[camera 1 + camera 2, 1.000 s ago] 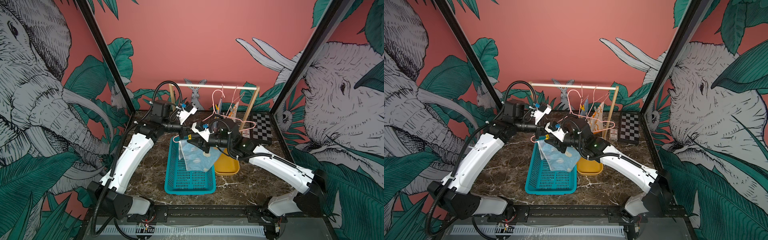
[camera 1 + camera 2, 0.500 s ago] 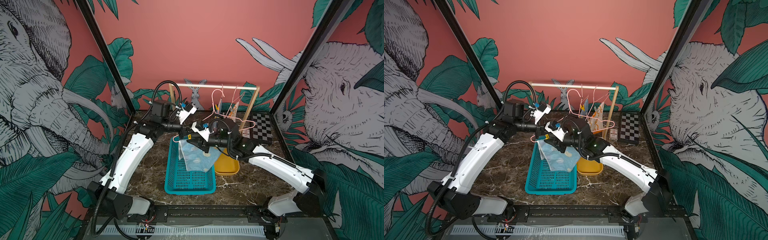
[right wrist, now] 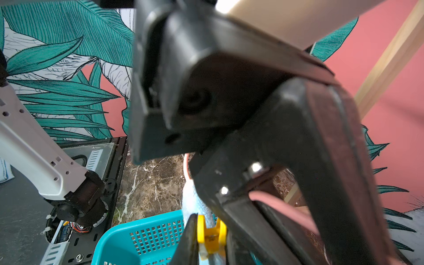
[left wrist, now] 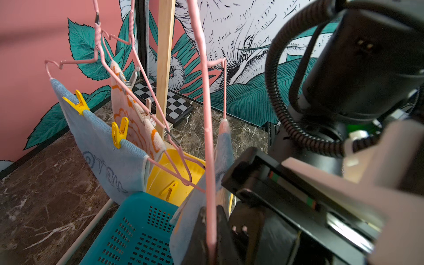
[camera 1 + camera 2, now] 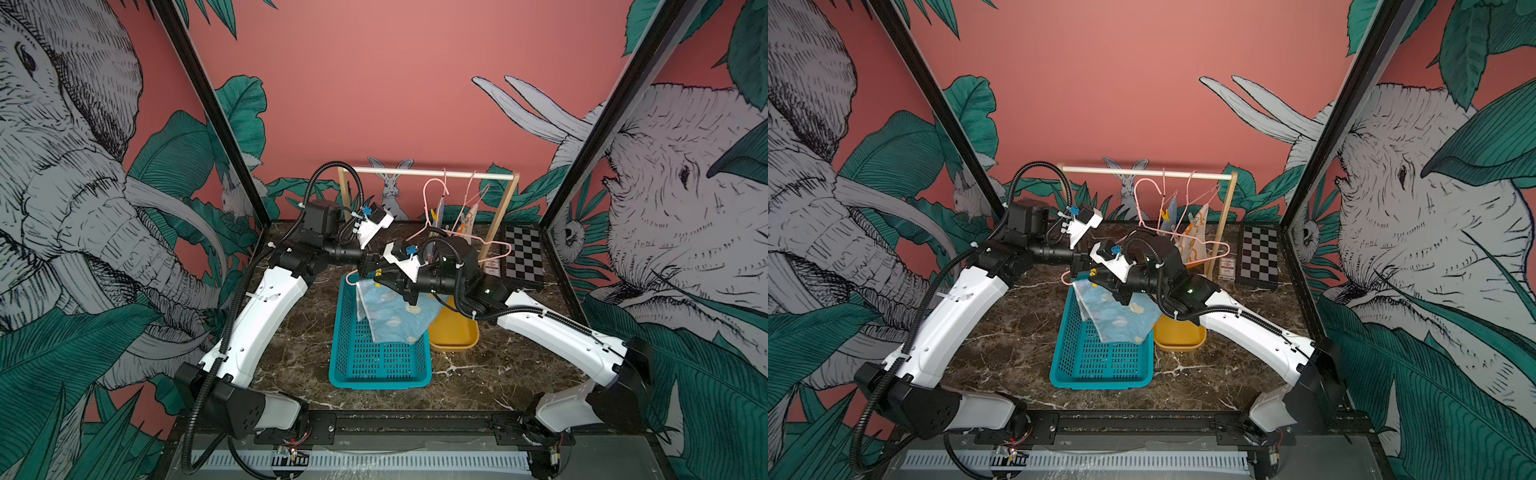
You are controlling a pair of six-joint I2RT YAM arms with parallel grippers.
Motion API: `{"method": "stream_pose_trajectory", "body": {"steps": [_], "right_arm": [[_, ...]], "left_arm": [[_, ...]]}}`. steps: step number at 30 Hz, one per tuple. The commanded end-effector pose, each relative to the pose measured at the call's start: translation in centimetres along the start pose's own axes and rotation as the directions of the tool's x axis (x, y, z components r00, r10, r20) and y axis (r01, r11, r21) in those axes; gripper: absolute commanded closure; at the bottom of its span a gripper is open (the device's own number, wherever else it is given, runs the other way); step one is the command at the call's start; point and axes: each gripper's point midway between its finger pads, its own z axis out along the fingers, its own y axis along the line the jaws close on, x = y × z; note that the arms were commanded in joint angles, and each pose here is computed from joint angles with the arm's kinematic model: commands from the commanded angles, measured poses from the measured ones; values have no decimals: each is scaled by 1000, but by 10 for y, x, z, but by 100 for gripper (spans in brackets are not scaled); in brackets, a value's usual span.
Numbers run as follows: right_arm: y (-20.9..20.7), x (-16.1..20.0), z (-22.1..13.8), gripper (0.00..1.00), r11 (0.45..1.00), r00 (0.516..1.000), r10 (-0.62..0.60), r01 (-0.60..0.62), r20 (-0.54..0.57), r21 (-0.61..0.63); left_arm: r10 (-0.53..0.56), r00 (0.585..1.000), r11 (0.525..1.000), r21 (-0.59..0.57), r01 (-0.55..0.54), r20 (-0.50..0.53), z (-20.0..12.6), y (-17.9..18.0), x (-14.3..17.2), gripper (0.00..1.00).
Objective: Remove the clothespins securing towels to the hanger
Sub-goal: Remove the clothespin from the hanger.
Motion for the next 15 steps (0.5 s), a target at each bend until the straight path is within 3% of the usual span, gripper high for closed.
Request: {"method": "stream_pose_trajectory", "body": {"steps": [1,8,15], "right_arm": [[-2,-38,-17,100,994,986,-101,95,132,50],[-1,-27,-23,100,991,986,-120,111,117,75],[2,-31,-30,100,985,974,-162,149,156,89]], "left_arm": [[-37,999,999,-10,36,-17,1,0,5,100],[-61,998,998,-5,62,32,-4,3,-6,100],[-87,996,996,-4,87,18,-1,6,0,100]]}}
